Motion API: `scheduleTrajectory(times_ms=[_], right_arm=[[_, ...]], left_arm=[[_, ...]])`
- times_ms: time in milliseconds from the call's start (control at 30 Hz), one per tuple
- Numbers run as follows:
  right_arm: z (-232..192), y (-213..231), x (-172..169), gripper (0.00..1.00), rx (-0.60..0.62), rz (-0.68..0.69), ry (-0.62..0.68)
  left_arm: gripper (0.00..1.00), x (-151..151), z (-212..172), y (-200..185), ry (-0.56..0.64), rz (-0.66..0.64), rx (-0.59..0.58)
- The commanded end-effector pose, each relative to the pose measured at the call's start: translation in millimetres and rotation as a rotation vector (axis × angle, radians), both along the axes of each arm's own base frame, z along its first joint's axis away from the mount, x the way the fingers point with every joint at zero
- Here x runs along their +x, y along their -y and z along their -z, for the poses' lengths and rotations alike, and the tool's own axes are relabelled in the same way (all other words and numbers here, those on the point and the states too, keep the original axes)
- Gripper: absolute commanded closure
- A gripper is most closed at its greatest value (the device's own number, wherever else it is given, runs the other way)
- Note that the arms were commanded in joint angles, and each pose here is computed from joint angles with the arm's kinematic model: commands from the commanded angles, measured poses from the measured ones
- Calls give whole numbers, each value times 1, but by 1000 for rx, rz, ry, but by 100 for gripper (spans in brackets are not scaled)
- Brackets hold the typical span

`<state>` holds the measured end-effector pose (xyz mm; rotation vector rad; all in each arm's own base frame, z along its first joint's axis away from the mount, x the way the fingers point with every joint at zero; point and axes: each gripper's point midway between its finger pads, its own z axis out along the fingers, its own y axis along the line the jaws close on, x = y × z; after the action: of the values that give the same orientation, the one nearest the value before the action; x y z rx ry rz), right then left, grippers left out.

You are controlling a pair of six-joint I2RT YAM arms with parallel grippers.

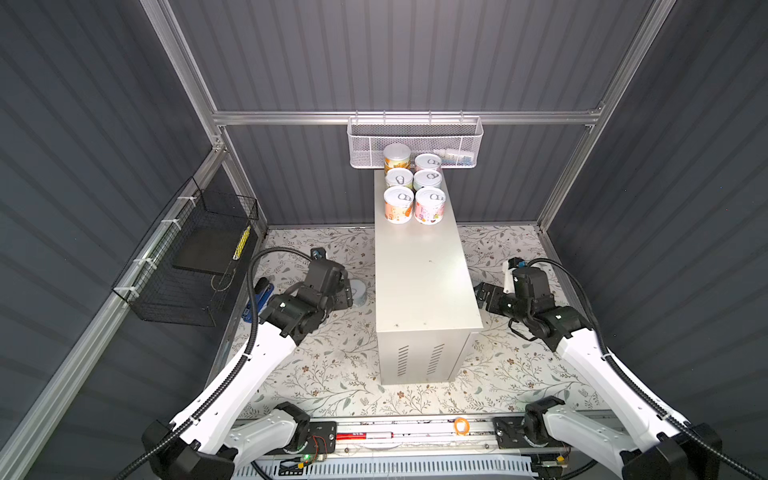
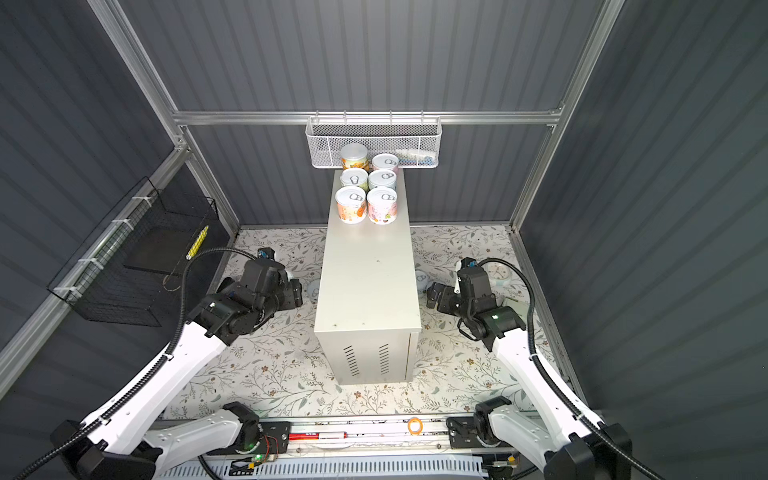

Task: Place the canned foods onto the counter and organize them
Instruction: 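Lift the yellow-labelled can up toward the cabinet top with the left gripper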

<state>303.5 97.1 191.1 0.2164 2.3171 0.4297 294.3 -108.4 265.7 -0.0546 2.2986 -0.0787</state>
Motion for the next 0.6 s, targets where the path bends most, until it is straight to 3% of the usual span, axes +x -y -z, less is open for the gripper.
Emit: scheduleTrajectory(times_ms=[0,267,567], right_arm=[[-2,2,-1,1,13,8,16],[-8,8,-5,1,8,18,35],[-12,11,-9,1,9,23,44]], left_arm=[[100,-1,-34,-7,13,48,90],[100,16,-121,13,170,127,32],[100,30,-153,44,210,231,-11]])
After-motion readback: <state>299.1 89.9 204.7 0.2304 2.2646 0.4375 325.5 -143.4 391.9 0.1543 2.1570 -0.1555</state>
